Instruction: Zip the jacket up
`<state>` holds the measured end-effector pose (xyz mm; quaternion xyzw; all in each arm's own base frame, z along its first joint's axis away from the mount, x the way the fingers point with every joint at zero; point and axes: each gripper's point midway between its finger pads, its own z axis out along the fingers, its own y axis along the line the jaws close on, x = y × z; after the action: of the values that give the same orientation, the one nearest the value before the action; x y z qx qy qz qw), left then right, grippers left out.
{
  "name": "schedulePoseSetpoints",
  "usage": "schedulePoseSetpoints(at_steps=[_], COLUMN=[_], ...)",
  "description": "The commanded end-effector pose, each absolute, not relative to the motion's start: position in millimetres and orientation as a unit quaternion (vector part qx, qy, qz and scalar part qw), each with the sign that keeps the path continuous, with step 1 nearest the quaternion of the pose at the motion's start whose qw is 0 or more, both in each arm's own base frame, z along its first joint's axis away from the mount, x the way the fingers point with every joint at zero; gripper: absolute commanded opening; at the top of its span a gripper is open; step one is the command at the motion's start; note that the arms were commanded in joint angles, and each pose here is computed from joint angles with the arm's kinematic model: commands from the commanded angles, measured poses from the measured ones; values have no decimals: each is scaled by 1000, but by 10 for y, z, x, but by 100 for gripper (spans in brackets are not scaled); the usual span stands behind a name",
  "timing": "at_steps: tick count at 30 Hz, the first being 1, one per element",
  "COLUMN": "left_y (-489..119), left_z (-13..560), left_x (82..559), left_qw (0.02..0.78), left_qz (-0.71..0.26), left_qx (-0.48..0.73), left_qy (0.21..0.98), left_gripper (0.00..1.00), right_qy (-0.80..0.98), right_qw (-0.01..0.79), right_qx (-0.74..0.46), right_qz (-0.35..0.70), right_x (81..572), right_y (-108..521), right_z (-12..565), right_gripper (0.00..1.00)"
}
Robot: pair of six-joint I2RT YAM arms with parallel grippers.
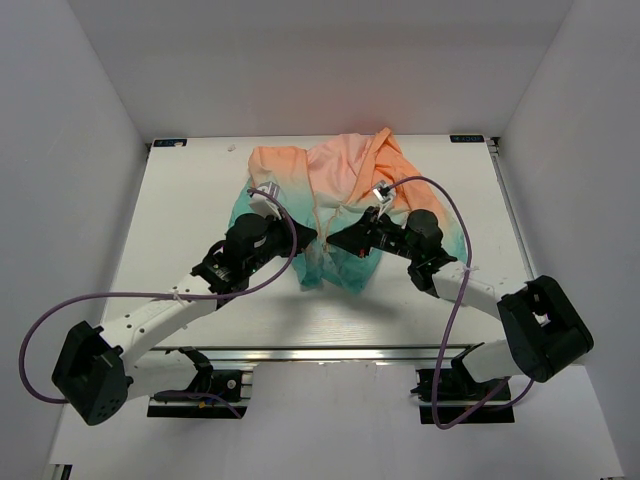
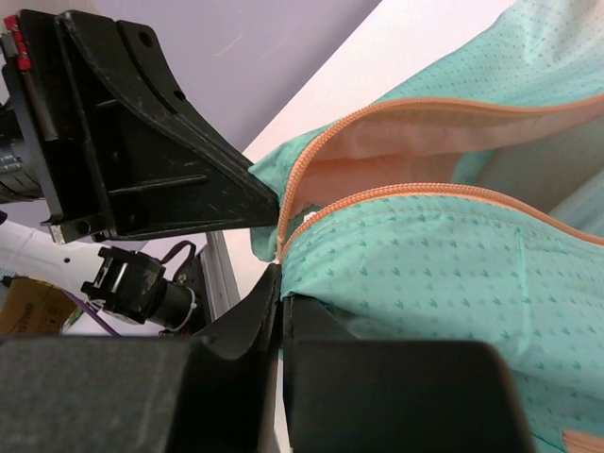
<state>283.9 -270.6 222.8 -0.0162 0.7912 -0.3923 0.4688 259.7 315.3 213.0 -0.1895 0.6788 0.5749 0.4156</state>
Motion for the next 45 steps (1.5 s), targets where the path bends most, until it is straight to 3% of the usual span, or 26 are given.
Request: schedulePoseSetpoints(at_steps=[1, 32, 45], left_y=[-2762, -2741, -2706], left_z=[2418, 2457, 2495], left_x=[2842, 2806, 2820], left_qw=[479, 481, 486], left_qz=[-413, -426, -425], left_qx=[-13, -23, -36], left_qy=[775, 766, 763], left_gripper=[0, 0, 0], right_qy=[634, 628, 638], right_qw=[457, 500, 478], right_qx=[-202, -165, -187], right_qz=[591, 573, 574], right_x=[2648, 2810, 2685], right_y=[3186, 3112, 3114], right_z=[2496, 2620, 2514], right_gripper=[0, 0, 0])
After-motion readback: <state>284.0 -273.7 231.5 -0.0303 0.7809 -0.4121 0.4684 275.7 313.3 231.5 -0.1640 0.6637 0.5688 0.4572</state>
